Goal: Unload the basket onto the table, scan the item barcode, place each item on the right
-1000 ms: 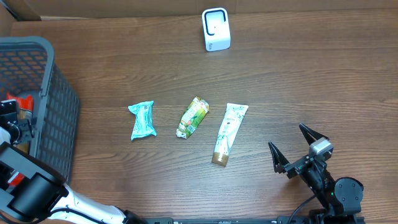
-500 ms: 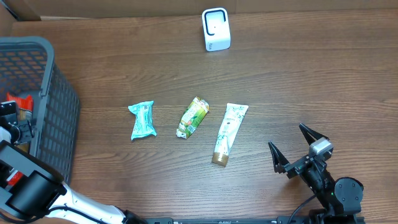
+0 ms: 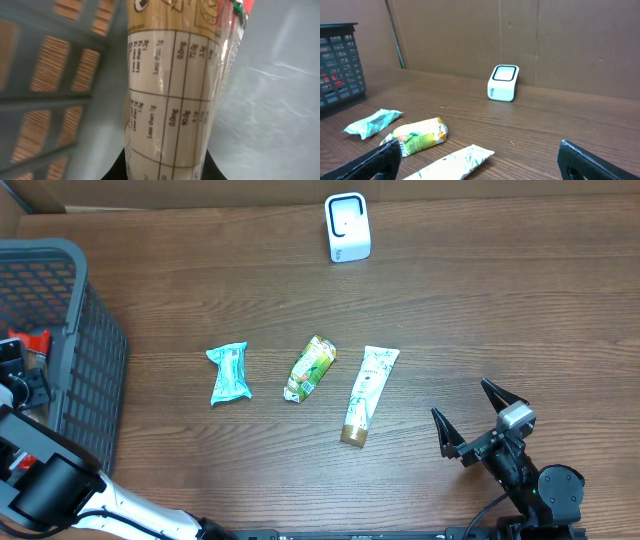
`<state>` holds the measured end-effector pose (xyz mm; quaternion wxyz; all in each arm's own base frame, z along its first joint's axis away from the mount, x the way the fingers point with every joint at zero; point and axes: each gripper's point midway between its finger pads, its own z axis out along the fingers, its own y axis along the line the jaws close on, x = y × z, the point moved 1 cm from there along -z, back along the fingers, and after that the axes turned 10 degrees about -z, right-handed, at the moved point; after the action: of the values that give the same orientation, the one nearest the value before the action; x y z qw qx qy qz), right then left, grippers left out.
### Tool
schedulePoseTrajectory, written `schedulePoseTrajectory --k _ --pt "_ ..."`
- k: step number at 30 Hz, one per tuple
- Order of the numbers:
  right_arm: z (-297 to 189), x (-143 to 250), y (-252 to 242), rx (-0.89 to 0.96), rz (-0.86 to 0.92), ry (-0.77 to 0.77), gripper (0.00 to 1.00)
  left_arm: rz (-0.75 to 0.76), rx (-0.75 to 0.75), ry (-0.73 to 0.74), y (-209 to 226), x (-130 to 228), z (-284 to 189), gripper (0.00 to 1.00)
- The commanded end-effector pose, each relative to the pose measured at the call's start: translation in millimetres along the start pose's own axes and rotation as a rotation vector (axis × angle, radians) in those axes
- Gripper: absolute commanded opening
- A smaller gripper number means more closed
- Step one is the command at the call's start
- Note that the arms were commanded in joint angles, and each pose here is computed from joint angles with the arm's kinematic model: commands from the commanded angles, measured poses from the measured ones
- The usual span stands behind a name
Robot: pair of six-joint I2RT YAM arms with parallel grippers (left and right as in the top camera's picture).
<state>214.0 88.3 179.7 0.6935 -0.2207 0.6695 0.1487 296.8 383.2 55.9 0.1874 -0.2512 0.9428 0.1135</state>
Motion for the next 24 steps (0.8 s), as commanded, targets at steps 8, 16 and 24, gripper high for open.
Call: schedulePoseTrajectory --k 8,16,24 --pt "0.3 2.3 2.3 -0.011 0.004 -0.001 1.00 -0.139 0.075 -0.211 -43.2 -87.2 -99.5 0.04" --pt "0.3 2.3 2.3 -0.011 0.004 -0.001 1.00 -0.164 0.057 -0.595 -55.1 -149.1 -269.2 0.04" --pt "0.3 2.3 2.3 -0.011 0.004 -0.001 1.00 -0.221 0.107 -0.845 -73.5 -142.6 -387.2 0.04"
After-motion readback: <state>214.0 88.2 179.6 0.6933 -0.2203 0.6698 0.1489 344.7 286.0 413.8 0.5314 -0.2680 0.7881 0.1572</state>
